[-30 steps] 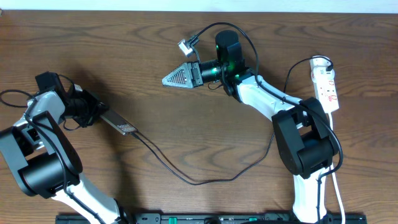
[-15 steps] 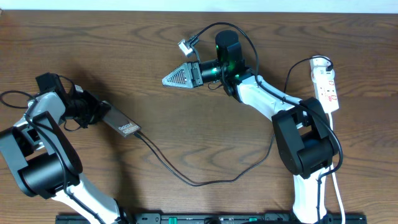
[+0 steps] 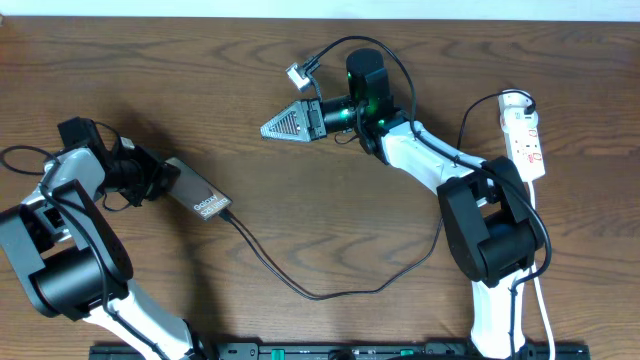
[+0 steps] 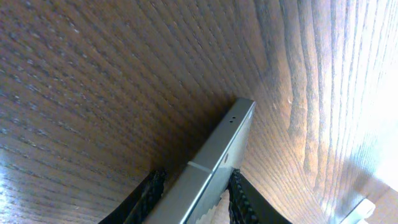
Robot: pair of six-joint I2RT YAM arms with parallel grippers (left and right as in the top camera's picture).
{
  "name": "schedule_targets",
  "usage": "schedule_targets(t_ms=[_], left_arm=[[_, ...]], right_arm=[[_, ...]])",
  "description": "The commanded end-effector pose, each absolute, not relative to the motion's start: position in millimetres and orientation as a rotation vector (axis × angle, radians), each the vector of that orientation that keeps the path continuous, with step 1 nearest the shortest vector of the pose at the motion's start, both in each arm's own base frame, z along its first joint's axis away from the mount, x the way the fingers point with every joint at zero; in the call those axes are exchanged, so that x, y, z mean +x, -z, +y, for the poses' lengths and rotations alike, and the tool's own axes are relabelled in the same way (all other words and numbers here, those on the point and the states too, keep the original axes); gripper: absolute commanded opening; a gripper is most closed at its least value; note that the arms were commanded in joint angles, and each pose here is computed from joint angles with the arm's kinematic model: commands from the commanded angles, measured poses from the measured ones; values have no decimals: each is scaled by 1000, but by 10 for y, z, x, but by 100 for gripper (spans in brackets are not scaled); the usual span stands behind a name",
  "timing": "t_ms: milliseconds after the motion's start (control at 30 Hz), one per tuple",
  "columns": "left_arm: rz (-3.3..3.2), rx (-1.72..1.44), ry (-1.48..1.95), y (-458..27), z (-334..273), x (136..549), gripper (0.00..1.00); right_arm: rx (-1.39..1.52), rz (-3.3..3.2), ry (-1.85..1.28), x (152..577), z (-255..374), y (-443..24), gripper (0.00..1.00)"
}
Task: Plug charger to phone and switch on socket
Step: 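Lower the cabled phone onto the table with the left gripper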
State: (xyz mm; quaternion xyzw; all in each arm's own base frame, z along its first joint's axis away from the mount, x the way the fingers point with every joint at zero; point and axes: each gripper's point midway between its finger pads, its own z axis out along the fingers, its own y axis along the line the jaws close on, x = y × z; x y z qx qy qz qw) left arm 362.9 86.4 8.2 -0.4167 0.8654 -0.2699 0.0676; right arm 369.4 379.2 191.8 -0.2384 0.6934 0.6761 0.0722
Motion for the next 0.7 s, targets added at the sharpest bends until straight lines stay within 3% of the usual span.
schedule_targets(t_ms=[0, 600, 667], left_arm=[[2655, -1300, 761, 38, 866, 3488, 35], [2666, -1312, 765, 41, 849, 3456, 39], [2665, -1311, 770, 38, 845, 3459, 48]], right_arm=[[-747, 2063, -2029, 3695, 3799, -1933, 99], [-754, 2063, -2032, 3671, 3821, -1933, 99], [-754, 2063, -2032, 3673, 3820, -1933, 99]])
